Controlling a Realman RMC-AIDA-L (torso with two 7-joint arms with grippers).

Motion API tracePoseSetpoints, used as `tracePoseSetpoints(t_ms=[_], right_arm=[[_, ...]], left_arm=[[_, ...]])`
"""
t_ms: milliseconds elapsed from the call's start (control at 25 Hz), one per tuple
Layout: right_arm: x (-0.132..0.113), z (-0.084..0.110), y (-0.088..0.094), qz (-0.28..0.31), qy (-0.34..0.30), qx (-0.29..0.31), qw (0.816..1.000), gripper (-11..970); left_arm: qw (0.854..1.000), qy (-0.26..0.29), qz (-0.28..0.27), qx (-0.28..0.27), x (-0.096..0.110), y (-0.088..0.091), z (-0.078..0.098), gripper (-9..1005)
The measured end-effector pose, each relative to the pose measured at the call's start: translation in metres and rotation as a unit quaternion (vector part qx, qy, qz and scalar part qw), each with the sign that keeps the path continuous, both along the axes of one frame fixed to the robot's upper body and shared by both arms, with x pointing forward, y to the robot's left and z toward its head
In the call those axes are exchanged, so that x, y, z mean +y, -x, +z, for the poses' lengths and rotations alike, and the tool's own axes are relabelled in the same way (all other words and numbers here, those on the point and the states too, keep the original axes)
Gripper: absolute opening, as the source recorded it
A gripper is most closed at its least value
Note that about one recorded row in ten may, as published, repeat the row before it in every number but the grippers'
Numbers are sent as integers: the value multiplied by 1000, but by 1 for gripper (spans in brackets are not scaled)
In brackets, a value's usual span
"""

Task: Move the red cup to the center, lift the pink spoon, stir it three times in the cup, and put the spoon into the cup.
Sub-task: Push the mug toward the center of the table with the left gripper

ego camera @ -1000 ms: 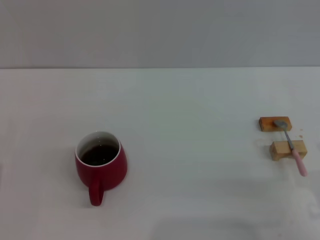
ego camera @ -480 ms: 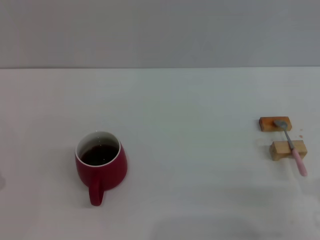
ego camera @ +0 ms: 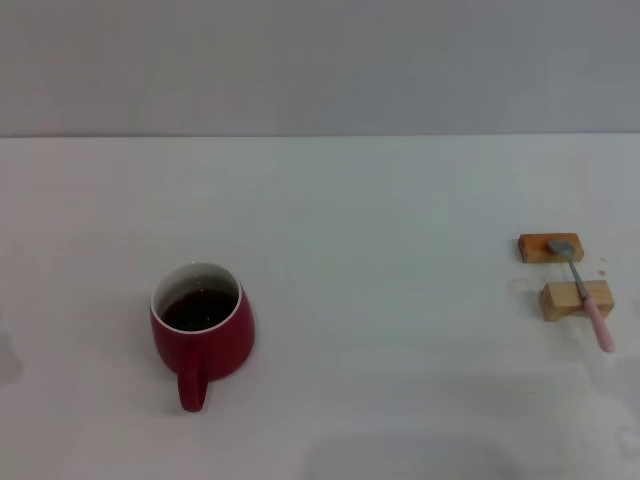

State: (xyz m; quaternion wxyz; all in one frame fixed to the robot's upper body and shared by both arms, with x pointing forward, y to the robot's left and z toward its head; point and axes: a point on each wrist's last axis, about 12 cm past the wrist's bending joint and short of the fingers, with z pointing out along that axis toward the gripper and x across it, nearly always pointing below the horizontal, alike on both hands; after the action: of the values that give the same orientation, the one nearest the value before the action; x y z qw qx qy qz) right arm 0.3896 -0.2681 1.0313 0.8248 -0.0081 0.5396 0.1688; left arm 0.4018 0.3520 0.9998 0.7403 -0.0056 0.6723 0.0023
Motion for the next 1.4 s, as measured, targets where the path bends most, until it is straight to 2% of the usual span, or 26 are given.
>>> tracePoseSetpoints(t_ms=[280,760,840,1080,1400], right_arm=[[2,1,1,8,-1,-5,1000,734],[5,2,0,15,-5,-6,1000,733],[4,1,2,14,-5,-5,1000,734],[2,2,7,9,-5,-10,1000,735],[-1,1,13,1,-5,-9,1000,735]], left_arm=[[1000,-28,-8,-4,-5,-4,1,-2],[1000,-26,-7,-5,-5,-7,2,-2],[999,-30,-6,10,-6,-9,-2,-2],[996,-54,-52,56,-17,-21,-11,-2],[990,-70,-98,75,-30,-33,-14,-2]])
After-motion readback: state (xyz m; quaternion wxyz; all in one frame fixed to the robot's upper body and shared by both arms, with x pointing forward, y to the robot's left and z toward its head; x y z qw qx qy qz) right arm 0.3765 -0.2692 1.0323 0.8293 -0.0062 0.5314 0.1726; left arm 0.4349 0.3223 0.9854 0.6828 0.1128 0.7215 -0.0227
